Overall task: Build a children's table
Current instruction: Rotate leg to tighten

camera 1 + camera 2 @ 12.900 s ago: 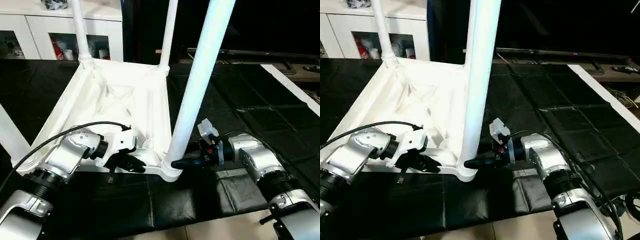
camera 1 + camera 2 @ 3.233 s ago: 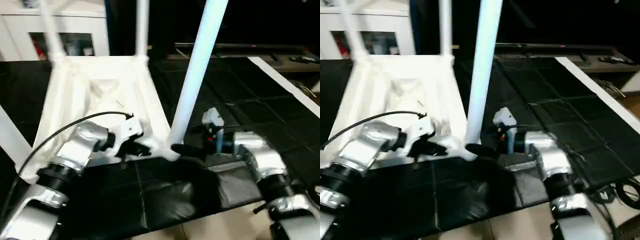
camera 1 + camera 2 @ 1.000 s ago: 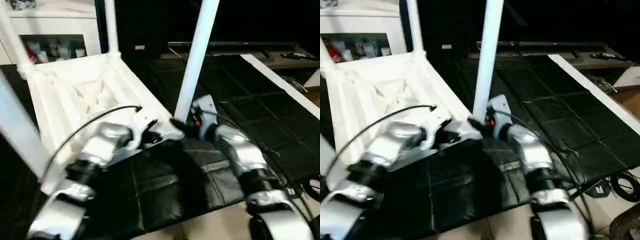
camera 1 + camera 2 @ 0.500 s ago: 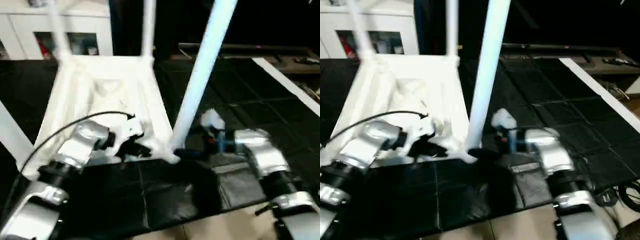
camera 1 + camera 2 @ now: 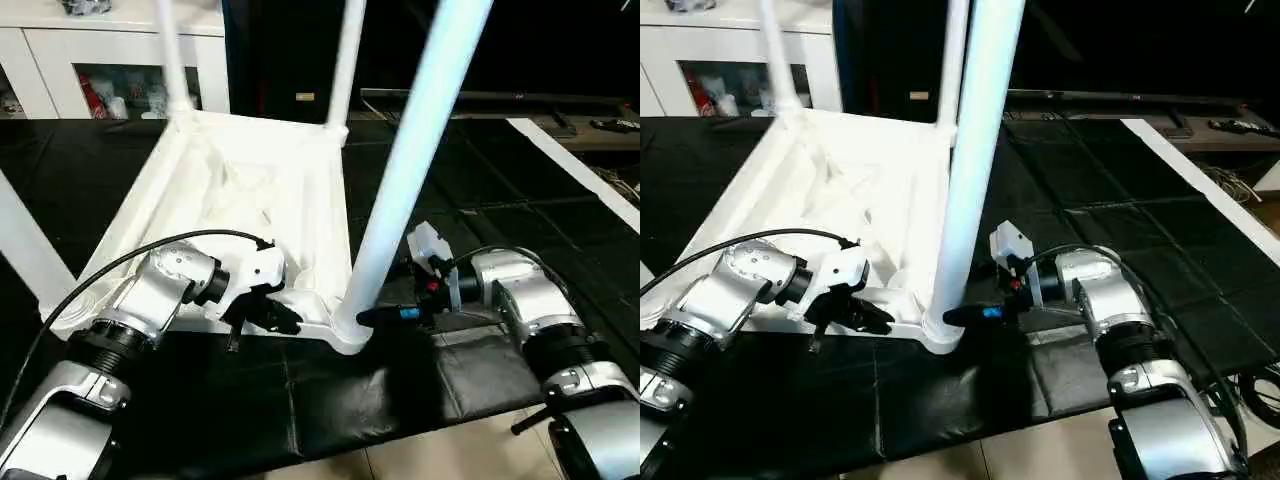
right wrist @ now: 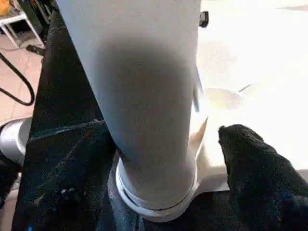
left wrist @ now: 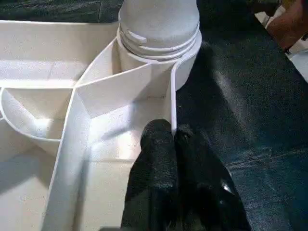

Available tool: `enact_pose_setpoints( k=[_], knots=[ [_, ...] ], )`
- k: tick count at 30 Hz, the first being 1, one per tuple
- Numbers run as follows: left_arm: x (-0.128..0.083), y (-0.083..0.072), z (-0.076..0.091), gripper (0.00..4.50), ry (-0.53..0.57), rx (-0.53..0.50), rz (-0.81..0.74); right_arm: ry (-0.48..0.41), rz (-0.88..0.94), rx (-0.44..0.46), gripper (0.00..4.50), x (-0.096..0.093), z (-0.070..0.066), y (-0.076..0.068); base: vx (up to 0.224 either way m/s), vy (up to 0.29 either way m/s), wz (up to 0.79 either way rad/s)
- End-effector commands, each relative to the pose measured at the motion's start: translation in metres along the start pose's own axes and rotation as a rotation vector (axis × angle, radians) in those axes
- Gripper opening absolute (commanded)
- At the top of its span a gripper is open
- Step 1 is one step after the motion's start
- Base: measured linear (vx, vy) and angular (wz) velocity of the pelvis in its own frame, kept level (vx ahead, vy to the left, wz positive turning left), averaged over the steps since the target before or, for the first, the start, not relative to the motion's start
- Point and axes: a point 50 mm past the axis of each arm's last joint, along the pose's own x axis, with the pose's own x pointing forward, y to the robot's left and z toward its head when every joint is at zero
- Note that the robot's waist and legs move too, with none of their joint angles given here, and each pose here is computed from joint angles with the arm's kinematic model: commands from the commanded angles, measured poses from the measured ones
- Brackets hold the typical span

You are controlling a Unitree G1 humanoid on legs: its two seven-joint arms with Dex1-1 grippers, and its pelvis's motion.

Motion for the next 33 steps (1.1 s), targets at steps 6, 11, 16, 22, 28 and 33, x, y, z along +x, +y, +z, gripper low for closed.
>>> enact_pose_setpoints(
  k=[6, 11, 16, 22, 28, 33],
  knots=[
    [0.003, 0.002, 0.013, 0.00, -0.013, 0.066, -0.045, -0.020, 0.040, -0.019, 2.81, 0.004, 0.006, -0.001, 0.000, 0.000, 0.00],
    [0.002, 0.002, 0.012, 0.00, -0.012, 0.053, -0.039, -0.067, 0.058, 0.012, 2.39, 0.008, 0.004, 0.000, 0.000, 0.000, 0.00],
    [0.002, 0.003, 0.010, 0.00, -0.011, 0.031, -0.027, -0.105, 0.071, 0.036, 2.08, 0.012, 0.000, 0.005, 0.000, 0.000, 0.00],
    [0.006, 0.006, 0.012, 0.00, -0.062, -0.020, 0.031, -0.172, 0.005, 0.089, 2.00, 0.017, -0.006, 0.009, 0.000, 0.000, 0.00],
    [0.011, 0.006, 0.011, 0.00, -0.074, -0.054, 0.077, -0.148, -0.081, 0.123, 1.99, 0.025, -0.017, 0.012, 0.000, 0.000, 0.00],
    [0.017, 0.008, 0.014, 0.00, -0.070, -0.089, 0.130, -0.188, -0.200, 0.156, 1.98, 0.035, -0.016, 0.008, 0.000, 0.000, 0.00]
  ],
)
